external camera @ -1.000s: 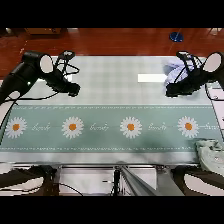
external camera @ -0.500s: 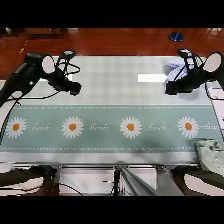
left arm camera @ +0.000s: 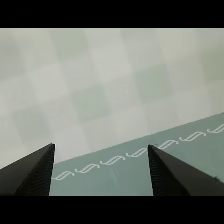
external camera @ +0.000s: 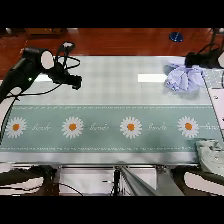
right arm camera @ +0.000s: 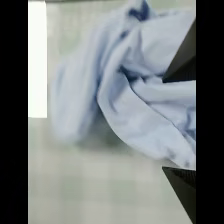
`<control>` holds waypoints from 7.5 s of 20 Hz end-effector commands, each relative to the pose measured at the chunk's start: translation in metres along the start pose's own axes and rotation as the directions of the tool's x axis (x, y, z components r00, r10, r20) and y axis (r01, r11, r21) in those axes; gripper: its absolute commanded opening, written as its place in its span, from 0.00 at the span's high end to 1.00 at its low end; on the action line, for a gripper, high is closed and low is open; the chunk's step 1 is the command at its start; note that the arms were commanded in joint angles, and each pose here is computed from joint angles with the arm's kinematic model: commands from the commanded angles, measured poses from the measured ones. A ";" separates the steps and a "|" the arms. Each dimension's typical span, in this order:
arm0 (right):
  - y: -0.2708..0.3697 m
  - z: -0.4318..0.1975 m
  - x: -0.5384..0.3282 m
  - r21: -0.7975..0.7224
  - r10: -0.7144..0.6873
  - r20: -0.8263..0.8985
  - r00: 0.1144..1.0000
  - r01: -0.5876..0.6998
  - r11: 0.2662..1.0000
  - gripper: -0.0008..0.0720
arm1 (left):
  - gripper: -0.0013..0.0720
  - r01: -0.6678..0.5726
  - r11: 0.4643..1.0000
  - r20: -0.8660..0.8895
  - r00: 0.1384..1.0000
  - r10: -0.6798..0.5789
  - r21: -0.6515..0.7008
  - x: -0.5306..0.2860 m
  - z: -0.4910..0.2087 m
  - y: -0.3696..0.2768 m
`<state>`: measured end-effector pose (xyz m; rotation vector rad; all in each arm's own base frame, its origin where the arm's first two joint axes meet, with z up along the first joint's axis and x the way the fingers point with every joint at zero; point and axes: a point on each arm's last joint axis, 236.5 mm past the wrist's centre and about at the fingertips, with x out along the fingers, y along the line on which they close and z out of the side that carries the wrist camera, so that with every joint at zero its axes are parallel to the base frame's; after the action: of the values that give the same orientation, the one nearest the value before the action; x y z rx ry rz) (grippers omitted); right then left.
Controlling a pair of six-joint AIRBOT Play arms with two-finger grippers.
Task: Fold the shirts.
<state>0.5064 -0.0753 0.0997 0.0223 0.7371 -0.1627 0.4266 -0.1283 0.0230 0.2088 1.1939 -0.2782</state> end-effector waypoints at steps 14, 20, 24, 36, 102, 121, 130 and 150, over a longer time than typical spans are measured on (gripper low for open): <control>-0.101 -0.086 0.129 0.350 -0.021 -0.148 0.989 0.072 0.934 0.18 | 0.00 -0.007 1.000 0.011 1.000 0.007 0.016 -0.021 0.011 -0.001; -0.079 -0.106 0.142 0.379 0.075 -0.195 0.978 0.004 0.925 0.46 | 0.00 0.004 1.000 0.012 1.000 -0.004 0.012 -0.021 0.011 -0.003; -0.063 -0.085 0.132 0.437 0.139 -0.133 0.981 -0.068 0.897 0.94 | 0.00 0.003 1.000 0.014 1.000 -0.003 0.012 -0.022 0.011 -0.003; 0.008 0.181 -0.250 0.090 0.312 0.631 0.710 -0.467 0.880 0.94 | 0.00 0.069 0.996 0.479 0.874 -0.085 0.050 -0.263 0.071 -0.031; 0.049 -0.150 -0.074 0.248 0.464 -0.436 0.771 -0.392 0.886 0.25 | 0.00 0.447 0.736 0.013 0.859 -0.513 -0.509 0.016 -0.188 -0.032; 0.057 -0.151 -0.062 0.276 0.501 -0.426 0.753 -0.419 0.865 0.25 | 0.01 0.495 0.603 -0.001 0.772 -0.636 -0.626 0.057 -0.184 -0.053; 0.043 -0.150 -0.049 0.296 0.479 -0.410 0.776 -0.384 0.875 0.26 | 0.95 0.599 0.587 0.027 0.713 -0.701 -0.545 0.036 -0.155 -0.055; 0.236 -0.253 0.008 0.483 0.726 -0.520 0.450 -0.546 0.685 0.94 | 0.95 0.622 0.619 0.059 0.727 -0.684 -0.480 0.023 -0.146 -0.052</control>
<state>0.3679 0.1529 -0.1067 0.6081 1.4713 0.5041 0.2858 -0.1368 -0.0516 -0.6883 1.4123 -0.6170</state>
